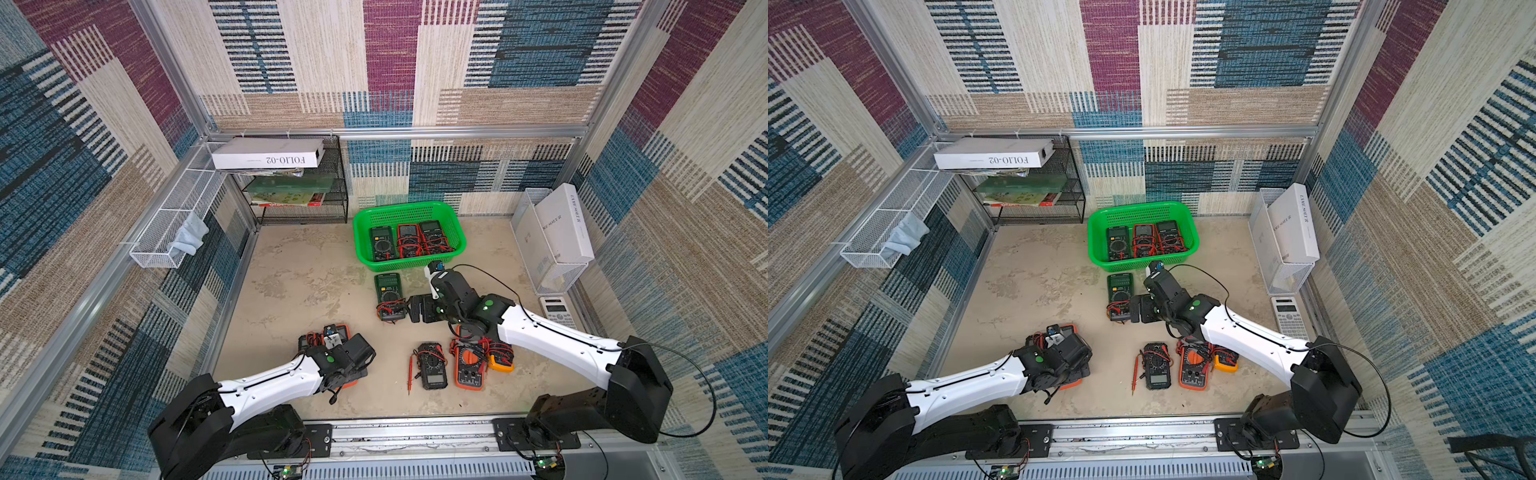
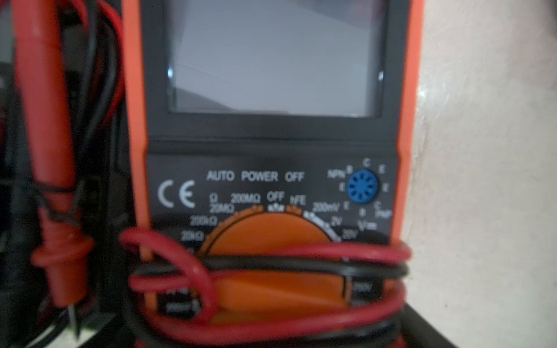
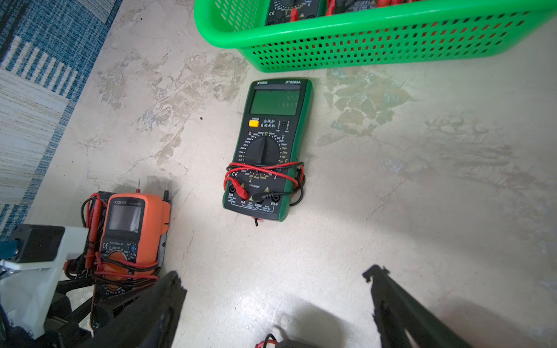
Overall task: Put the multimeter into the basket
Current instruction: Pick up the multimeter from the center of the board.
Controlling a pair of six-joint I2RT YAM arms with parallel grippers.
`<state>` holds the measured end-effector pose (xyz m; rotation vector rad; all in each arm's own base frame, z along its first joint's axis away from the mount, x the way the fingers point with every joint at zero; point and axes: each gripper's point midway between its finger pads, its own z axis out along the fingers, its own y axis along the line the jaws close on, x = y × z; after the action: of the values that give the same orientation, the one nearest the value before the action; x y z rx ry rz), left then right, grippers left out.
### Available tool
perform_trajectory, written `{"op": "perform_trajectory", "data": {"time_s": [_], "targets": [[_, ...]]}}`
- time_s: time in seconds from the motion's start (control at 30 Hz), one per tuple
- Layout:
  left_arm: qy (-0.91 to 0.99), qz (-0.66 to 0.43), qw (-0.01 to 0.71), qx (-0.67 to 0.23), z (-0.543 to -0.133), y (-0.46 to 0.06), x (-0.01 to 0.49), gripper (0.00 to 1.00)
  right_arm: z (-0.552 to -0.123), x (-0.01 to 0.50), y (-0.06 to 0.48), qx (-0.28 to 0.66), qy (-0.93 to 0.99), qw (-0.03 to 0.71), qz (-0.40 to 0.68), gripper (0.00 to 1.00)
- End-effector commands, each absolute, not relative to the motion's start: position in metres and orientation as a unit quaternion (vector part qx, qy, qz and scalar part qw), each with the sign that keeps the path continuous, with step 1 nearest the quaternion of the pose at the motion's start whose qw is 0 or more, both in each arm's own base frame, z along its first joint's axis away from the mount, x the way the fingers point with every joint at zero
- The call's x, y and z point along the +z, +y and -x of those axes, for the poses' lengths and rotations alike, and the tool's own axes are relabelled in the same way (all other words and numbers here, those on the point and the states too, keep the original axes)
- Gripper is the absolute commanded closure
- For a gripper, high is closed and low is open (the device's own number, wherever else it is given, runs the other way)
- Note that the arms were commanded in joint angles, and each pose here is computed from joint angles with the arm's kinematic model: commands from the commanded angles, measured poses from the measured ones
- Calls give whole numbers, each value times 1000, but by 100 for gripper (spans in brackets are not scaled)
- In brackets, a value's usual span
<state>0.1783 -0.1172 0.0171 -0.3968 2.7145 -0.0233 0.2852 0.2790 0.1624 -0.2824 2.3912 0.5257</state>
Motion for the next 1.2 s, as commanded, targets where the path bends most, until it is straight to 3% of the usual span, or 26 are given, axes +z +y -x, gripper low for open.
{"op": "perform_trajectory", "data": {"time_s": [0.0,0.27,0.43,0.7,1.17], "targets": [[972,134,191,-19,-179,-124,11,13,-286,161,275,189,920,329,101,0],[974,125,187,-11,-179,-124,7,33,-288,162,272,181,922,328,100,0],[976,118,182,-10,-179,-126,11,63,-291,164,271,180,920,332,105,0],[977,98,188,-24,-186,-137,36,98,-298,161,262,181,920,335,93,1],[963,76,253,-53,-212,-151,102,100,-314,173,248,184,915,351,78,0]]}}
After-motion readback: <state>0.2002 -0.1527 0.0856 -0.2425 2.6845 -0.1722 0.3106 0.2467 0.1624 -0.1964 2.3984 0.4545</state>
